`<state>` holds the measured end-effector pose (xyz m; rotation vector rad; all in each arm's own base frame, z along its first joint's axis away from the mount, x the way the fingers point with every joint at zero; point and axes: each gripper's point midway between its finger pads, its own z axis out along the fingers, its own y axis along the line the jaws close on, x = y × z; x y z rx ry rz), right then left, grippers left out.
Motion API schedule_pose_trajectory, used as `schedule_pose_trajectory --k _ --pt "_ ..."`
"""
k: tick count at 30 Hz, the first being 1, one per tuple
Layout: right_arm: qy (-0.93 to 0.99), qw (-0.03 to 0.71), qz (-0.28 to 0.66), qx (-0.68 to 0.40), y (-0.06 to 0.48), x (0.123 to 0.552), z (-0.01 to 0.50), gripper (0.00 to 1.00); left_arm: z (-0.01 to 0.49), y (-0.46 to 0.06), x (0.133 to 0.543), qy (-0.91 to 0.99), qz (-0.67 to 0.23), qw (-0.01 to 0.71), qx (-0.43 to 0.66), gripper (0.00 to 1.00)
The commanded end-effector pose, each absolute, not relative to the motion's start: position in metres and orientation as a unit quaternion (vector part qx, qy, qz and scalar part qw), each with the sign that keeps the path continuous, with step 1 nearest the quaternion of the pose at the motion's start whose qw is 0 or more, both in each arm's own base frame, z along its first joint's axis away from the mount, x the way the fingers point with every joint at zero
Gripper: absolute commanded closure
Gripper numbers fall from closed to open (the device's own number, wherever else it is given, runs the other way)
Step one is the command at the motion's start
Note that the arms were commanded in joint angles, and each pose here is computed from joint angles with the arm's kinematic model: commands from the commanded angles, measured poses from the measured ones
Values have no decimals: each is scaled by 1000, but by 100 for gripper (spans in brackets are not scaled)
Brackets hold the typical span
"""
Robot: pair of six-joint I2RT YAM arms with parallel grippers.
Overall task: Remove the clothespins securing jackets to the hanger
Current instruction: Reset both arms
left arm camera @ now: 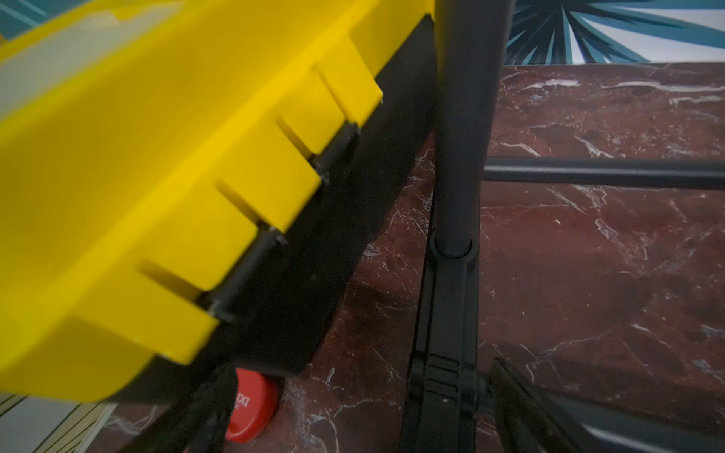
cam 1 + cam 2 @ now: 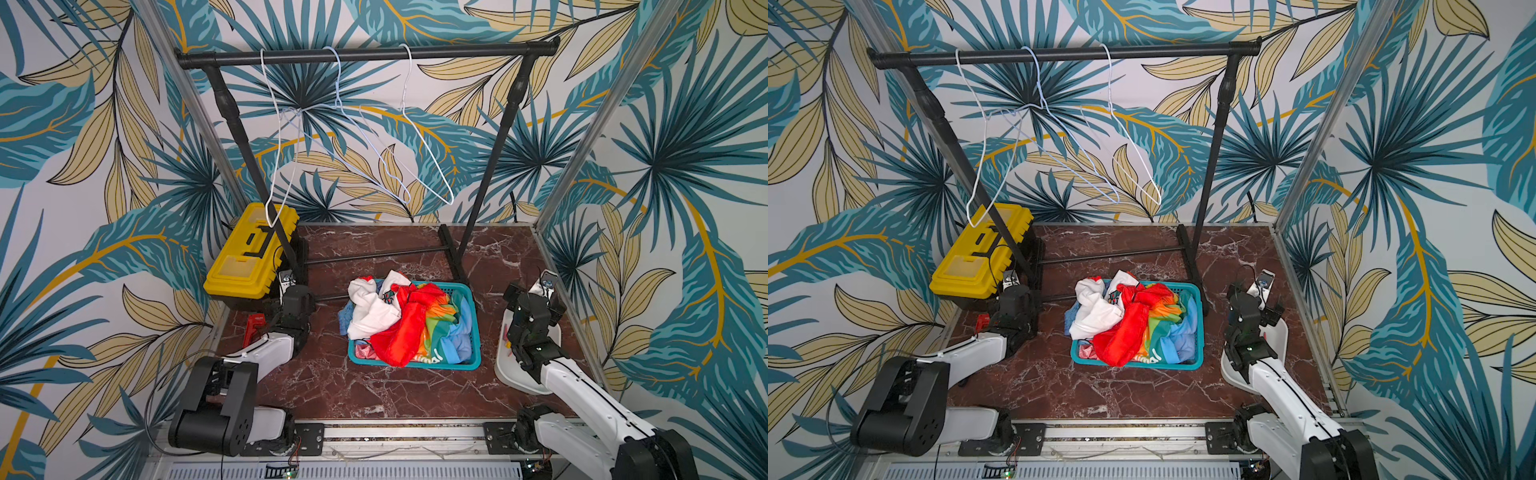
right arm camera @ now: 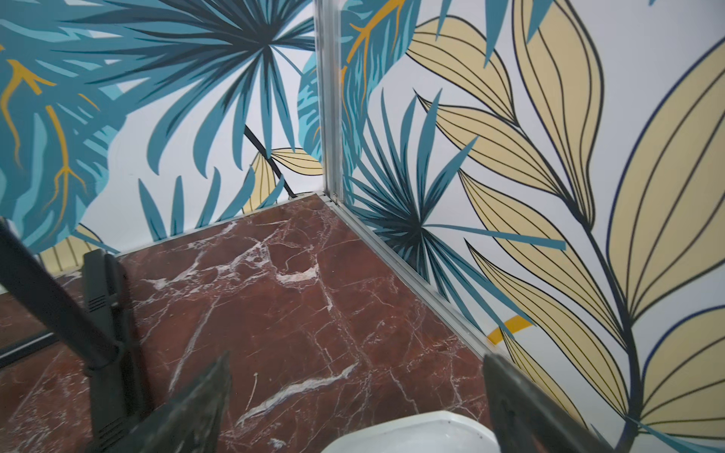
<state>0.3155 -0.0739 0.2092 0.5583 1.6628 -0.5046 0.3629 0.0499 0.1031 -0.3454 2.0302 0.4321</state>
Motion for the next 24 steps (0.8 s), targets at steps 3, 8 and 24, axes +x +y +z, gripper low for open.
schedule_pose_trajectory --k 3,8,24 --pt "716 597 -251 262 -96 315 185 1 136 51 395 792 108 586 -136 0" --pt "740 580 -230 251 -95 341 159 1 121 49 388 768 84 622 -127 0" --pt "795 570 -149 146 -59 389 123 1 120 41 394 771 66 626 -98 0"
